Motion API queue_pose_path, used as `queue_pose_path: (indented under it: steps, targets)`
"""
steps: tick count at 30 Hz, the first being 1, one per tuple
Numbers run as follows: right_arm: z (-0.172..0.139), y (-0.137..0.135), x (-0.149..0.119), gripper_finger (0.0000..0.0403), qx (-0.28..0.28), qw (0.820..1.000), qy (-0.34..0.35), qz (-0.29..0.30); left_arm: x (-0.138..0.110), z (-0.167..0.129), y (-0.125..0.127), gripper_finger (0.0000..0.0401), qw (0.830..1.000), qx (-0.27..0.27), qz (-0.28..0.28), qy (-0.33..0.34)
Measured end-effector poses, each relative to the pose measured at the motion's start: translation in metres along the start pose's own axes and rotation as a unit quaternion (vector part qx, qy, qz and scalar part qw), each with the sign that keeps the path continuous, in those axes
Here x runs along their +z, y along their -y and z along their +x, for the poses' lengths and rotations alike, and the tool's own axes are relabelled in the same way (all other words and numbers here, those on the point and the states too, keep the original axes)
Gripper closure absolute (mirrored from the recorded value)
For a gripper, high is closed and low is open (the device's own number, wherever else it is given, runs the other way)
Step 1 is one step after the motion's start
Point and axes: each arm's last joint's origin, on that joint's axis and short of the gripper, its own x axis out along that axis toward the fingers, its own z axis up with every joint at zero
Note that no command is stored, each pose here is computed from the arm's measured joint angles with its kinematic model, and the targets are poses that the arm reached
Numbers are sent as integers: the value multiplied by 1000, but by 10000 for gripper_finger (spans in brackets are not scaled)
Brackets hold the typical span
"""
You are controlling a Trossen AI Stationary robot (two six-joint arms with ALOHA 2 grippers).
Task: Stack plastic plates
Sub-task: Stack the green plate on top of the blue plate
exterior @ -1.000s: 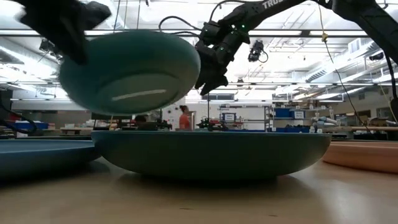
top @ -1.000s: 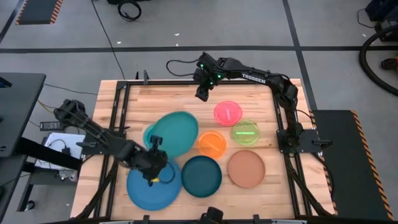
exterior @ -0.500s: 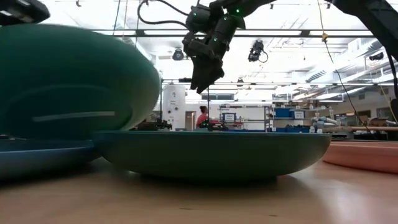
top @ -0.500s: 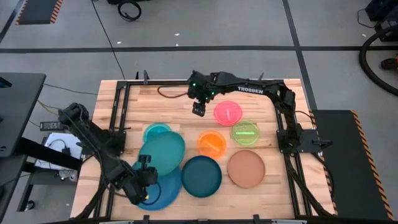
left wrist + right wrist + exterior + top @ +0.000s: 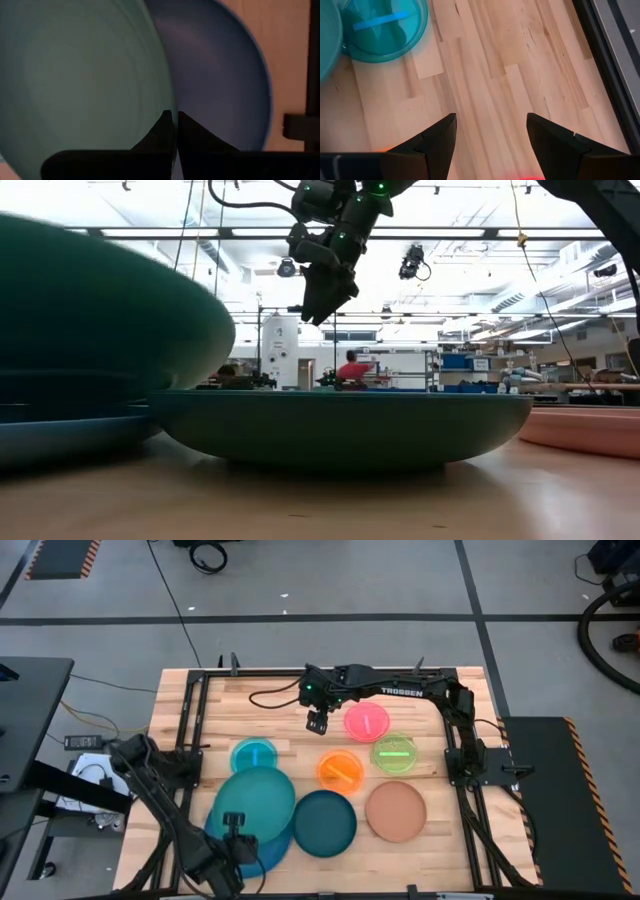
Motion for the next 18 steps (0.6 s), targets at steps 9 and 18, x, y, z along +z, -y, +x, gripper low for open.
queue_pose_path:
  steps: [9, 18]
  targets:
    - [0, 6, -3, 153, -4, 1000, -15, 3, -8, 7, 16, 384, 995, -40, -70, -59]
    - [0, 12, 0, 153, -7, 1000, 1, 8, -9, 5, 22, 385, 995, -60, -74, -44]
